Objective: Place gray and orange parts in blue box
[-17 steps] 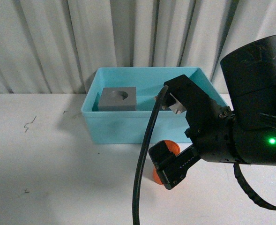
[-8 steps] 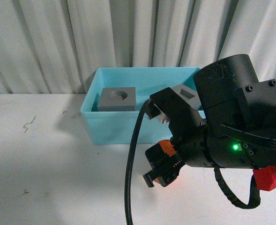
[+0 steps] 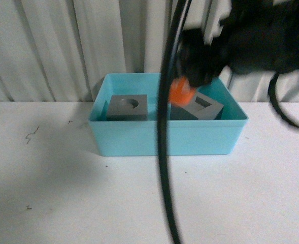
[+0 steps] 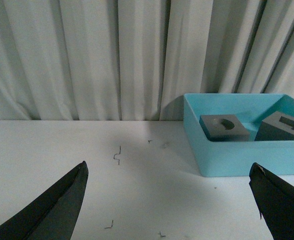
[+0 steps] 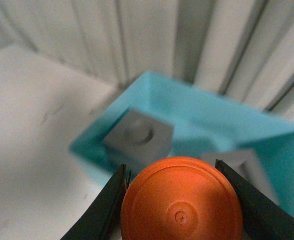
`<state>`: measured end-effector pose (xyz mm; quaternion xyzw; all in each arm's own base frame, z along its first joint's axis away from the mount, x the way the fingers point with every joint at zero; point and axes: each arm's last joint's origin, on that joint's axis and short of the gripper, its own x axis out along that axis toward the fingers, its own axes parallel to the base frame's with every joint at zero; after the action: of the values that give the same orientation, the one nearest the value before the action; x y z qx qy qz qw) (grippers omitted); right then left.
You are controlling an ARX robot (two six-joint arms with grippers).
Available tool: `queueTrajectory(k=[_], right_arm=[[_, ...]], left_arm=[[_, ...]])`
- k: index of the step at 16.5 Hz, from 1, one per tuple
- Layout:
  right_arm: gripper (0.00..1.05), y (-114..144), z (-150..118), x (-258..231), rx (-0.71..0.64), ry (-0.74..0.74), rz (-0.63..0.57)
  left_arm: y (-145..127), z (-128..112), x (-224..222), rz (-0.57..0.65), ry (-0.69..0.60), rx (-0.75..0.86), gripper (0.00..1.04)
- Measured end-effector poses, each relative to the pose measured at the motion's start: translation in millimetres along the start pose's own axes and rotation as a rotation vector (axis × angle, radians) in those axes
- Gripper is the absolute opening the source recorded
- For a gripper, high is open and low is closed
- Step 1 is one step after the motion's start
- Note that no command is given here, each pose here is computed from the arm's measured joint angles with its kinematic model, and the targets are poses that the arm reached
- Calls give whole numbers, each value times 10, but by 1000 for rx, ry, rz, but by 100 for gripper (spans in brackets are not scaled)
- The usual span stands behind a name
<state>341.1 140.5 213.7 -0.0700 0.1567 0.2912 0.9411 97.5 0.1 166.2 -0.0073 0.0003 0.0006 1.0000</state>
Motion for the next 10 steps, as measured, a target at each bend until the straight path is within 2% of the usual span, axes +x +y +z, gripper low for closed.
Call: queueTrajectory(k=[1, 2, 3, 5, 8, 10], right_arm=[[48, -164, 230, -48, -4, -79, -56], [48, -326, 290, -8, 6, -95, -111], [48, -424, 198, 111, 21, -57, -143], [48, -437, -27, 408, 34, 32, -142], [48, -397, 97, 755, 20, 16, -135], [48, -424, 25, 929, 42, 47, -153]], left_arm=[[0, 0, 0, 0, 0, 0, 98], [0, 0, 0, 0, 0, 0, 98], [0, 0, 0, 0, 0, 0, 98], [0, 0, 0, 0, 0, 0, 98], [0, 0, 0, 0, 0, 0, 98], [0, 0, 0, 0, 0, 0, 98]])
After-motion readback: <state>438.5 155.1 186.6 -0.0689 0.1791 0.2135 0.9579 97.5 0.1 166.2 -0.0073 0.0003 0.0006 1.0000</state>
